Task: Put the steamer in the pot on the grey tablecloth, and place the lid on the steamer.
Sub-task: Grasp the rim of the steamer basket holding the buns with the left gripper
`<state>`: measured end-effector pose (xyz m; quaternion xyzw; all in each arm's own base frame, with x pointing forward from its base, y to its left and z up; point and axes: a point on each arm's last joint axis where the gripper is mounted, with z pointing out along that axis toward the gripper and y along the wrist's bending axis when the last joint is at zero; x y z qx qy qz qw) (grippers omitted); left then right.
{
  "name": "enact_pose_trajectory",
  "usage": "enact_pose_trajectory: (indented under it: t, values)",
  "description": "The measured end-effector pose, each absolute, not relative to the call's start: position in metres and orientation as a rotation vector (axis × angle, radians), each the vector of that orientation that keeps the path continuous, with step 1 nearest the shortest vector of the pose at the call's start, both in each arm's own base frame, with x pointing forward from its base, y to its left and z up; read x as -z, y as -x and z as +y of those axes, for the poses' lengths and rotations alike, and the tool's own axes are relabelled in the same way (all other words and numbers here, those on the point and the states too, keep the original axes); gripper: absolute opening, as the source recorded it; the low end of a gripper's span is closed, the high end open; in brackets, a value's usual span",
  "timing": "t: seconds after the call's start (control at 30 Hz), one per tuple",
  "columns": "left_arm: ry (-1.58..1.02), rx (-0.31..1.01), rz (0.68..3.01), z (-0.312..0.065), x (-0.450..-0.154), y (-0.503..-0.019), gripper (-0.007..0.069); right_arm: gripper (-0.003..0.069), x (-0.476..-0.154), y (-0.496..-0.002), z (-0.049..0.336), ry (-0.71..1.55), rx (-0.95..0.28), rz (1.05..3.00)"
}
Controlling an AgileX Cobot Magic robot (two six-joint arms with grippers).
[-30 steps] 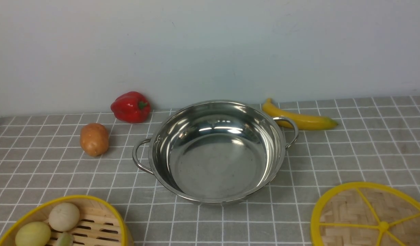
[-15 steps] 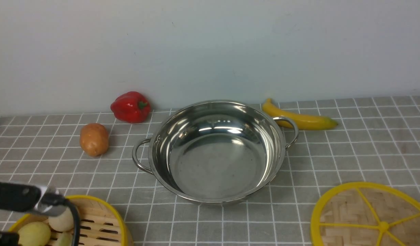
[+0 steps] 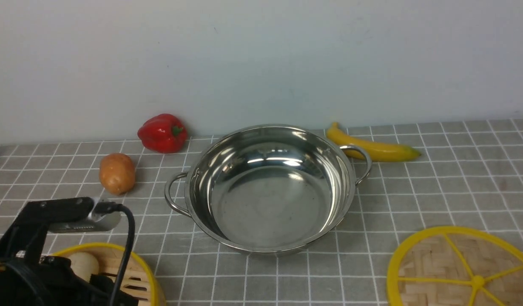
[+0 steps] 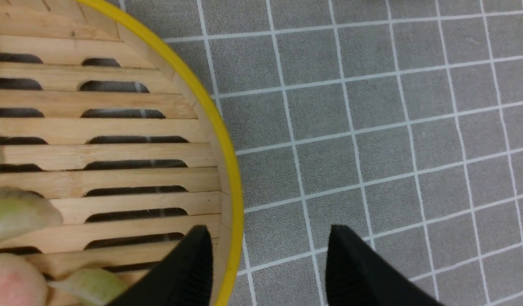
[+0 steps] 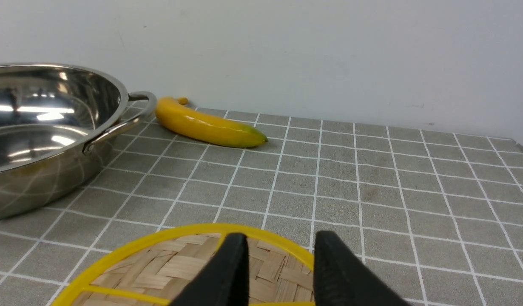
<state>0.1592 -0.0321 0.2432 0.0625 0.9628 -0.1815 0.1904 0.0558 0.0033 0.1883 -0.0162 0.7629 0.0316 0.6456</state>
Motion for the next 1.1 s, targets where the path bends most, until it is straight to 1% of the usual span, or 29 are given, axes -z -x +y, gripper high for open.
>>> enact_pose_trajectory:
  t: [0.2,0.37,0.6,0.67,0.97,1.1]
  values:
    - [-0.162,0.476,2.757,-0.029,-0.225,-0.178,0.0347,0.0243,-0.188,-0.056,0.003,0.037,-0.072,1.736]
    - [-0.171,0.477,2.791,-0.029,-0.212,-0.188,0.0347,0.0243,-0.188,-0.056,0.003,0.037,-0.072,1.736]
    - [-0.219,0.58,2.8,-0.035,-0.198,-0.199,0.0347,0.0243,-0.188,-0.056,0.003,0.037,-0.072,1.736]
    - [-0.235,0.59,2.803,-0.035,-0.195,-0.201,0.0347,0.0243,-0.188,-0.056,0.003,0.037,-0.072,1.736]
    - [-0.221,0.58,2.788,-0.035,-0.193,-0.205,0.0347,0.0243,-0.188,-0.056,0.003,0.037,-0.072,1.736]
    - [-0.273,0.525,2.795,-0.037,-0.187,-0.209,0.0347,0.0243,-0.188,-0.056,0.003,0.037,-0.072,1.736]
